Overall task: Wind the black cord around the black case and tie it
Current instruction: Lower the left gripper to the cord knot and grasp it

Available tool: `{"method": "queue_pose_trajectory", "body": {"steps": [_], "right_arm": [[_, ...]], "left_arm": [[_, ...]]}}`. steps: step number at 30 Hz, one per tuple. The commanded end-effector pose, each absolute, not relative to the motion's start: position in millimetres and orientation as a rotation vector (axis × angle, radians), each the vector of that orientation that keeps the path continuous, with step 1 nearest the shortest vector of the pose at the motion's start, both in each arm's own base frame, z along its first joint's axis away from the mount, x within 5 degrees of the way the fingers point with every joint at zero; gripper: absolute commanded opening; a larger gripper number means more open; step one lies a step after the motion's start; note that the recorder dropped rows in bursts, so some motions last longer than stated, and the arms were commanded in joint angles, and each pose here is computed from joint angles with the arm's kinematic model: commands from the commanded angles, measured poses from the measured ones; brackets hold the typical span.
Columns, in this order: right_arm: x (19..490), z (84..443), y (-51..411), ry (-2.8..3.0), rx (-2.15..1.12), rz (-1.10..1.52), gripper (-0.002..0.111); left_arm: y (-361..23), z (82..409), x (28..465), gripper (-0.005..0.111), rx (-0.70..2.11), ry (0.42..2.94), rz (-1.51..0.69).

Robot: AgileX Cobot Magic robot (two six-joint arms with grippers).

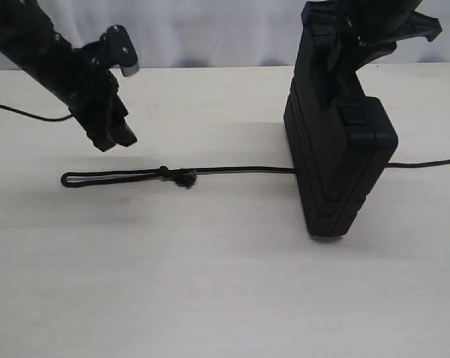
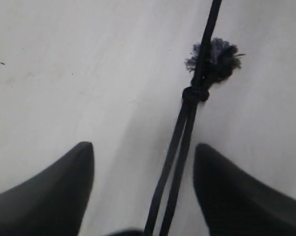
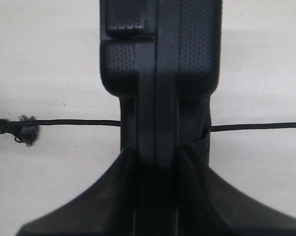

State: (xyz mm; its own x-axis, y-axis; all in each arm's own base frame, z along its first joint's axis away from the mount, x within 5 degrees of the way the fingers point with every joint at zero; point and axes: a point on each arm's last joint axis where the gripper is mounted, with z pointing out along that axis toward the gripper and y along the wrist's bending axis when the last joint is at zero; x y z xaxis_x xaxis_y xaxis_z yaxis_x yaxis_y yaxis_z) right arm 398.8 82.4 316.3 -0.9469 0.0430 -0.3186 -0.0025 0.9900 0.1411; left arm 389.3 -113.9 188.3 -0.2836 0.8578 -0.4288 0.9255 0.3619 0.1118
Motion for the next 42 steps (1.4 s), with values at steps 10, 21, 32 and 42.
{"method": "queue_pose_trajectory", "body": {"steps": [10, 21, 32, 42], "right_arm": [[399, 319, 82, 2.794, 0.028, 0.195, 0.004], [399, 319, 82, 2.794, 0.028, 0.195, 0.004], [399, 319, 82, 2.794, 0.028, 0.195, 0.004], [399, 319, 82, 2.794, 0.028, 0.195, 0.004]], "left_arm": [[-160, 85, 399, 0.061, 1.811, 2.149, 0.017], [-163, 76, 373, 0.000, 1.478, 2.744, -0.357], [-211, 122, 368, 0.052, 0.889, 2.803, -1.306], [-205, 157, 381, 0.066, 1.288, 2.571, -1.001]]}}
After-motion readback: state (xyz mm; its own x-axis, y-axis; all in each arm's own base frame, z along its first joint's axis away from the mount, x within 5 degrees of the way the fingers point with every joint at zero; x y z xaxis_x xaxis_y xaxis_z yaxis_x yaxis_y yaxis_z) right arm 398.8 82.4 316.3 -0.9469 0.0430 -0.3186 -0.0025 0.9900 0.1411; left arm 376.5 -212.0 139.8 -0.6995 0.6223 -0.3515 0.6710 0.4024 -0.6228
